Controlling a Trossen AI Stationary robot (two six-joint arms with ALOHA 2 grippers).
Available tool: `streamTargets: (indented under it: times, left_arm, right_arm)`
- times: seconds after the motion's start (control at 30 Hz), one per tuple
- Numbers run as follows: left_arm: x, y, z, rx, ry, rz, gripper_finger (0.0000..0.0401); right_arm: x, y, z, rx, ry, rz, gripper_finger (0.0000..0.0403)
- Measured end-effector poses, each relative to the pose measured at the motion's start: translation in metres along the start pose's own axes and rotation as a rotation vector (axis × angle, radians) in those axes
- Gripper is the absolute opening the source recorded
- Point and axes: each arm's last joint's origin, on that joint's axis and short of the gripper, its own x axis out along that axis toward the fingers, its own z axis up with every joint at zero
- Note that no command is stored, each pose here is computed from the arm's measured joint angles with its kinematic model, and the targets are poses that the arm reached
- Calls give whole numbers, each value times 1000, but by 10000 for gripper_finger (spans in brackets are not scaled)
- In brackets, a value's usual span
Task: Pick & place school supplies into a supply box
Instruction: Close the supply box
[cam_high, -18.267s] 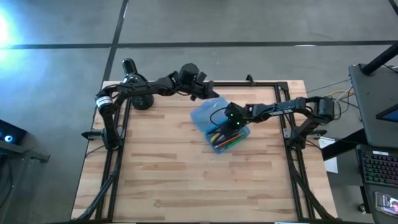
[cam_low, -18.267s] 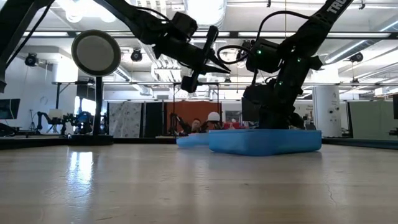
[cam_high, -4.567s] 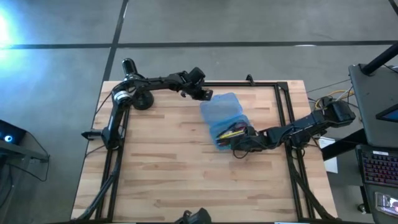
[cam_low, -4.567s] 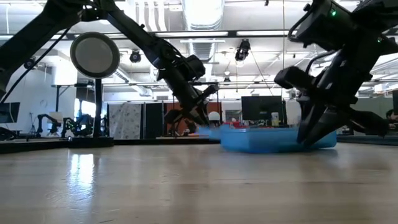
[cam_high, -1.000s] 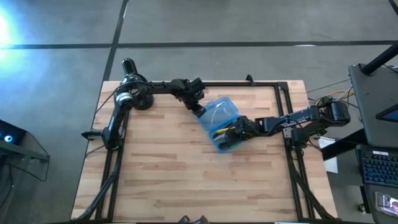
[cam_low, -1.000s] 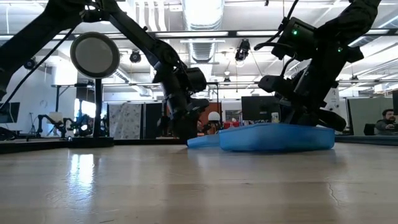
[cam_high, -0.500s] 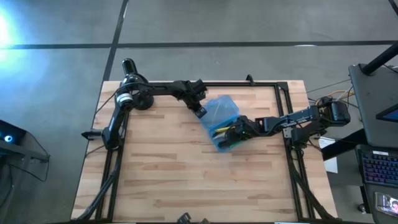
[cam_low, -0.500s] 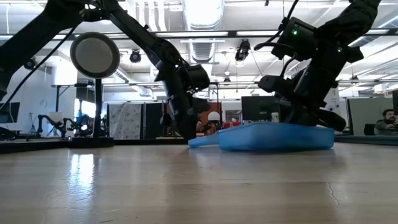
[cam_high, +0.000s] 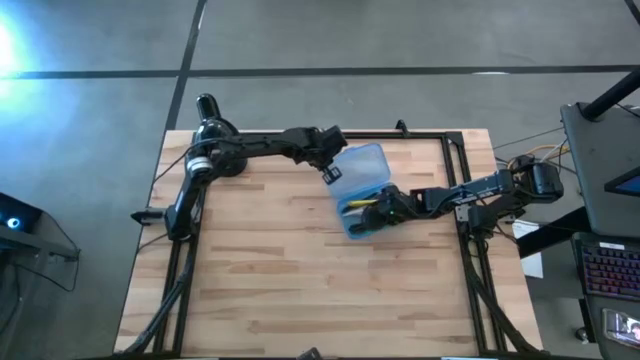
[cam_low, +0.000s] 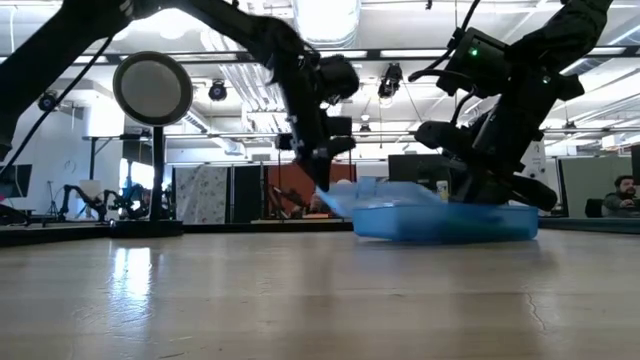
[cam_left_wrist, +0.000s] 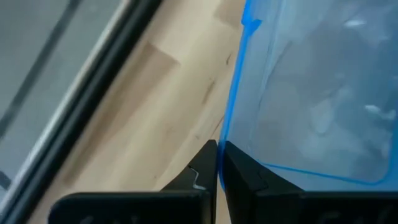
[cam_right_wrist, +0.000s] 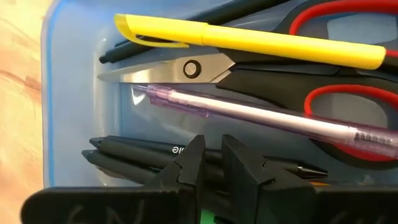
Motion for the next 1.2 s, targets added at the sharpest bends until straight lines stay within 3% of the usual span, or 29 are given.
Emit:
streamTargets:
  times: [0.5, 1.2]
  left_arm:
    - [-54, -37, 24, -10, -107, -7, 1]
    - [-65, -61, 19, -74, -133, -14, 5]
  right_arm:
    - [0, -1, -1, -2, 0, -16, 47]
    - [0, -3, 0, 30, -24, -34, 47]
